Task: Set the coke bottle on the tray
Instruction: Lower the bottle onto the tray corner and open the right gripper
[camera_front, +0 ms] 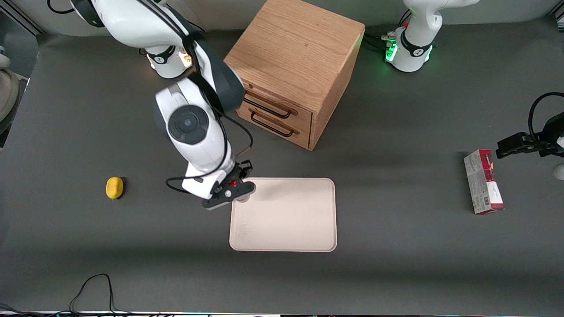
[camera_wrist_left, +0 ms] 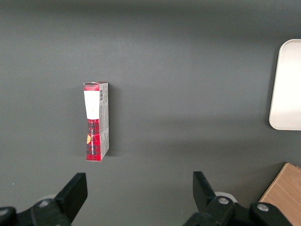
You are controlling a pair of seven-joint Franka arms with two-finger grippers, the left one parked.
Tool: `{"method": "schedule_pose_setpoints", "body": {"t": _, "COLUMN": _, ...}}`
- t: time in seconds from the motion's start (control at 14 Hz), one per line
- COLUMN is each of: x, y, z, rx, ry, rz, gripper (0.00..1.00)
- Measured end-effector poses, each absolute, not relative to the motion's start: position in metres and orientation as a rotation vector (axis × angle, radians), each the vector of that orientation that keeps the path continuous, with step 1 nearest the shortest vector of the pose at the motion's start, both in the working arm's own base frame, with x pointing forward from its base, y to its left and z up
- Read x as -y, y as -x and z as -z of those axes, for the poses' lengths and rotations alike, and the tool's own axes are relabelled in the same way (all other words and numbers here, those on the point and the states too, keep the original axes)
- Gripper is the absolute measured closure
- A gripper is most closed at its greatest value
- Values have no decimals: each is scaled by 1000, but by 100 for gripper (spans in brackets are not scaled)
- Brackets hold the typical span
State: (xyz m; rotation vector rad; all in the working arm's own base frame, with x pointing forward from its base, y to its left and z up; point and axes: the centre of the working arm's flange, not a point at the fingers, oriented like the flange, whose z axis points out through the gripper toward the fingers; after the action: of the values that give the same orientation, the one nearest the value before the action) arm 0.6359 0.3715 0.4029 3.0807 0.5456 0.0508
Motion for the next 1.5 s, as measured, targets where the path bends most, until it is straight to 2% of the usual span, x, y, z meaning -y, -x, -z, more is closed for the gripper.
{"method": "schedule_pose_setpoints", "body": {"t": 0.21, "x": -368, "y": -628, "z": -349, "rx": -550, "ry": -3078, "rz": -42, "gripper": 67}}
{"method": "schedule_pose_setpoints", "body": {"t": 0.43, "x": -364, "y": -618, "z": -317, "rx": -553, "ry": -3070, "rz": -7, "gripper": 67}}
{"method": "schedule_pose_setpoints", "body": {"t": 0.79, "x": -363, "y": -613, "z": -317, "rx": -557, "ry": -3068, "rz": 0, "gripper": 67}}
{"method": "schedule_pose_setpoints", "body": {"t": 0.86, "x": -363, "y": -613, "z": -316, "rx": -557, "ry": -3068, "rz": 2, "gripper": 63}}
{"method": "schedule_pose_setpoints", "body": {"t": 1.29, "x": -363, "y": -613, "z": -347, "rx": -552, "ry": -3071, "rz": -7, "gripper": 2}}
{"method": "schedule_pose_setpoints", "body": {"t": 1.5, "x": -365, "y": -615, "z": -408, "rx": -548, "ry": -3064, "rz": 24, "gripper": 0}}
